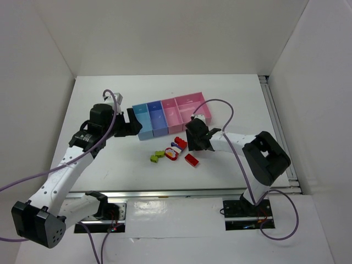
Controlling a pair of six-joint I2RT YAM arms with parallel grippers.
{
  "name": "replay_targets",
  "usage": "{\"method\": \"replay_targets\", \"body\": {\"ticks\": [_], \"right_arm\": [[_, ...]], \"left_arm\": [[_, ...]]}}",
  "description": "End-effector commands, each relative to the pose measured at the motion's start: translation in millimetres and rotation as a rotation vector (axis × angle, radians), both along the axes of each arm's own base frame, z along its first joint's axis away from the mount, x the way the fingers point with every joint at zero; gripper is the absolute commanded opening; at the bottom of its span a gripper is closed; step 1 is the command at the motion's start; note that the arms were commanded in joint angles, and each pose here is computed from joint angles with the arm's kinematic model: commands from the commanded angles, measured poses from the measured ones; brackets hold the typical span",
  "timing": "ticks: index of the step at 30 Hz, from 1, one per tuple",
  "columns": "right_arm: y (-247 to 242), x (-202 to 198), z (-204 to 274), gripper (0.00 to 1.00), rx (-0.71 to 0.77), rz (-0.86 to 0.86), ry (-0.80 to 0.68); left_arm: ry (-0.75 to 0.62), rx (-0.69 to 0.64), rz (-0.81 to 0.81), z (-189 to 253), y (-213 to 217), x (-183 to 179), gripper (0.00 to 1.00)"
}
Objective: Sort the legos into containers by color
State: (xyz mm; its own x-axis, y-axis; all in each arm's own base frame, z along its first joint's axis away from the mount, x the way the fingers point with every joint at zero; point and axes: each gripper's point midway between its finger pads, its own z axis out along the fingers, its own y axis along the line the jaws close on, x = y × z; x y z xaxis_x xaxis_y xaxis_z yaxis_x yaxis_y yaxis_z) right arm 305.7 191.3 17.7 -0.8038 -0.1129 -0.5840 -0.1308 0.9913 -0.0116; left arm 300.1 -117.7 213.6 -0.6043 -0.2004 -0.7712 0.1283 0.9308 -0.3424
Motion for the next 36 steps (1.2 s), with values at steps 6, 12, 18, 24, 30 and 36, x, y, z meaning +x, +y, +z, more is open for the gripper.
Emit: {"method": "replay_targets", "body": {"ticks": [6, 12, 18, 24, 30, 36], "right_arm": [[6.9, 11.4, 10.1, 0.34, 0.018, 0.018, -0.005], [11.6, 21.4, 93.0, 0.28, 0.128, -0.017, -0.149], [3.9, 75.5, 149.6, 0.31, 0.11, -0.129, -0.303], [10.9, 163.0, 164.6, 0.34, 0.155, -0.124, -0.349], [15.7, 203.5, 154.1, 0.86, 0.167, -0.122, -0.32], [7.8, 145.3, 188.2, 0.86, 0.207, -0.096, -0.365]], "left_arm": [[0.049, 0.024, -0.017, -11.6, -4.6, 9.4, 0.96], [0.095, 0.046, -0.006, -18.7, -3.4, 14.0, 0.99], [0.186, 0.028, -0.013, -35.9, -19.7, 11.0, 0.99], [0.157, -0.056, 0.008, -32.3, -34.4, 9.9, 0.98], [0.222, 0.006, 0.112, -41.6, -23.9, 20.9, 0.98], [0.239, 0.04, 0.108, -46.4, -22.1, 23.7, 0.88]]}}
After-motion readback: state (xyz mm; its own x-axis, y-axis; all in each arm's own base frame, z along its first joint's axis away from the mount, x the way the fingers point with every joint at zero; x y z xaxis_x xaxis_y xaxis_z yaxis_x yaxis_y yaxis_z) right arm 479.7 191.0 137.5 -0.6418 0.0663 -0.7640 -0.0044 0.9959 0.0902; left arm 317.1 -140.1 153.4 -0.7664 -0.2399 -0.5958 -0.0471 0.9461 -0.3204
